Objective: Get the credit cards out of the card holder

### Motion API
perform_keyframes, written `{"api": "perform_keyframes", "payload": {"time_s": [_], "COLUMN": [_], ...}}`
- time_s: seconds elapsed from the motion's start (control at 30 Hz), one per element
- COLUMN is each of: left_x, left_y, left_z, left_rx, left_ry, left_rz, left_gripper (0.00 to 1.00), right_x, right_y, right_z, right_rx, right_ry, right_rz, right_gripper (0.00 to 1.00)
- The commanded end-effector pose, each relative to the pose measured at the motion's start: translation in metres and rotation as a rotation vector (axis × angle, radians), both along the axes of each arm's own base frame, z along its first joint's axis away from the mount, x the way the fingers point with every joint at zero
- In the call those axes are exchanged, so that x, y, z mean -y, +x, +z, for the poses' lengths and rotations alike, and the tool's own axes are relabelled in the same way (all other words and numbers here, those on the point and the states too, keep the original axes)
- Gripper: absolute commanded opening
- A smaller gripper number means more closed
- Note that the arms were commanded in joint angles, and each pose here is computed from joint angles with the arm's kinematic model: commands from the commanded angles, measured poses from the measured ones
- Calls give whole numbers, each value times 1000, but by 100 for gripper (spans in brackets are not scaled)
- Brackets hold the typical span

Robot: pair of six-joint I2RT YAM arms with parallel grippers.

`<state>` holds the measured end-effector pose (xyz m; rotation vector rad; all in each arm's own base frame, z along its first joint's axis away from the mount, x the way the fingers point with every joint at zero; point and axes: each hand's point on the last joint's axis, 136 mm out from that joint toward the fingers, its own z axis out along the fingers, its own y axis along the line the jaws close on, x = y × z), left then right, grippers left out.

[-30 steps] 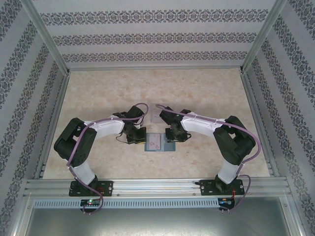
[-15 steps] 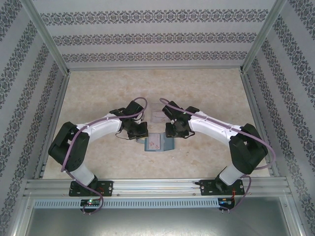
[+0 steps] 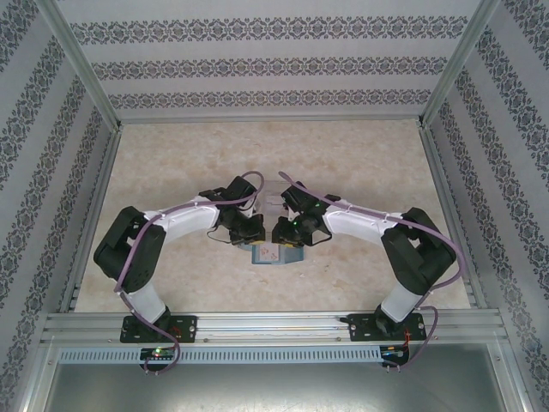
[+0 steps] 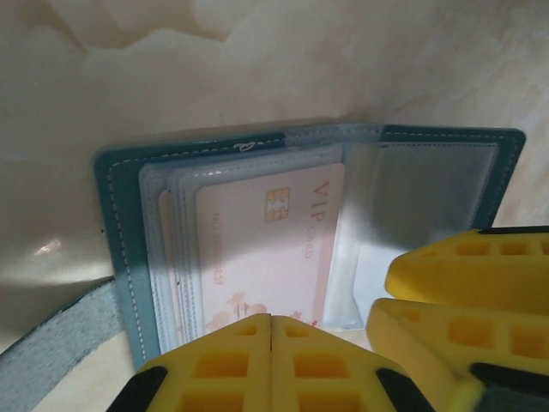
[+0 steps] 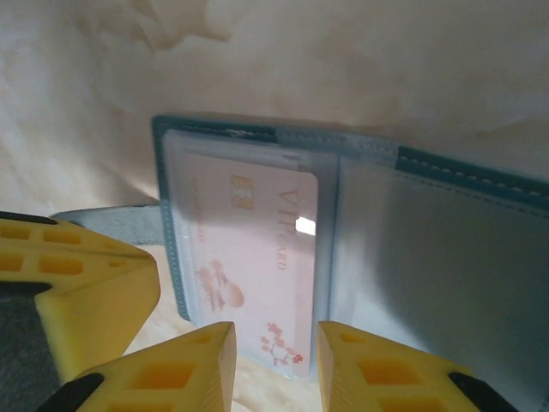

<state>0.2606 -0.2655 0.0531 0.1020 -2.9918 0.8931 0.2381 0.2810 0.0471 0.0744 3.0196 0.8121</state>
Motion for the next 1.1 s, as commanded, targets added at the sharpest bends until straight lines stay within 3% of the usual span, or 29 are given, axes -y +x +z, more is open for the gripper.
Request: {"api": "perform_keyframes", "payload": {"time_s": [0.0,0.23,0.47,1.07], "left_x": [14,21,25,3], "left_y": [3,3,0,-11], "left_z": [3,1,-5,-32], "left_rx": [11,1,-18,-67], "left_ry": [-37,-41,-29,113], "left_rz": [-18,-34,-43,-59], "left_gripper": [4,4,4,3], "right_x": [9,27,32,-4], "right_y": [-2,-2,2,10], "right_z": [-15,-40,-35,-3], "right_rx": [-36,-40,-20,-13], "right_ry": [-27,-115,-109,137], "right_rz": [-16,5,1,-23], "right_gripper": [31,30,28,26]}}
